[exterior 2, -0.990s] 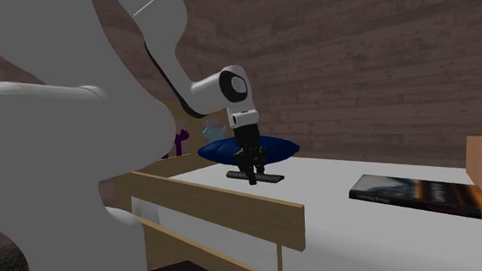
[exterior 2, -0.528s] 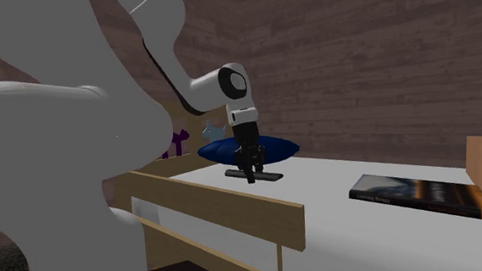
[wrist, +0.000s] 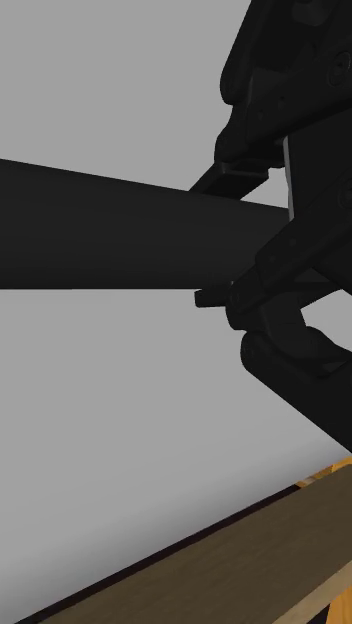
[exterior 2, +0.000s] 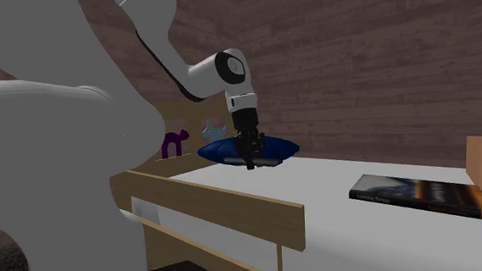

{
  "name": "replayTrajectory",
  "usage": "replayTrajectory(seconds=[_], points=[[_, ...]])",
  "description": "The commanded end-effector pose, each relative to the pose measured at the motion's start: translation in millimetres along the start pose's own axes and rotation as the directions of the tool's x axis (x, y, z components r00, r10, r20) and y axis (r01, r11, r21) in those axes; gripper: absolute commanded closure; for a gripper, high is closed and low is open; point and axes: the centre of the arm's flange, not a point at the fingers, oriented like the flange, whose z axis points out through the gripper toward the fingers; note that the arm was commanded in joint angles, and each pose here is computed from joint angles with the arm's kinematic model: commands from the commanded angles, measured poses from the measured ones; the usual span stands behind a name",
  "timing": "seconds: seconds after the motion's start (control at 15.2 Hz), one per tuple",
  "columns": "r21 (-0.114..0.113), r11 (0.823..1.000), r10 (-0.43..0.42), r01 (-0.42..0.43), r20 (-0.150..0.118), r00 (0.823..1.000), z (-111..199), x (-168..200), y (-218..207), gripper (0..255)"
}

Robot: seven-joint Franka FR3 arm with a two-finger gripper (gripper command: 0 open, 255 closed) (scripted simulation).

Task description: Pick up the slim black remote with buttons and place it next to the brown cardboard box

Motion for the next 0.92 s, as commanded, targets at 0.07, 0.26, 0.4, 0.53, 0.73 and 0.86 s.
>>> replayTrajectory(seconds=[0.07, 0.26, 0.4, 0.53, 0.73, 0.86], points=[[0.0, 1.0, 0.0, 0.0, 0.0, 1.0, -16, 3, 1, 255], [0.0, 1.0, 0.0, 0.0, 0.0, 1.0, -32, 6, 2, 255], [0.0, 1.0, 0.0, 0.0, 0.0, 1.0, -42, 9, 2, 255], [0.0, 1.0, 0.0, 0.0, 0.0, 1.0, -52, 11, 2, 255], [0.0, 1.0, 0.0, 0.0, 0.0, 1.0, -68, 15, 3, 255], [0.0, 1.0, 0.0, 0.0, 0.0, 1.0, -78, 17, 3, 255]])
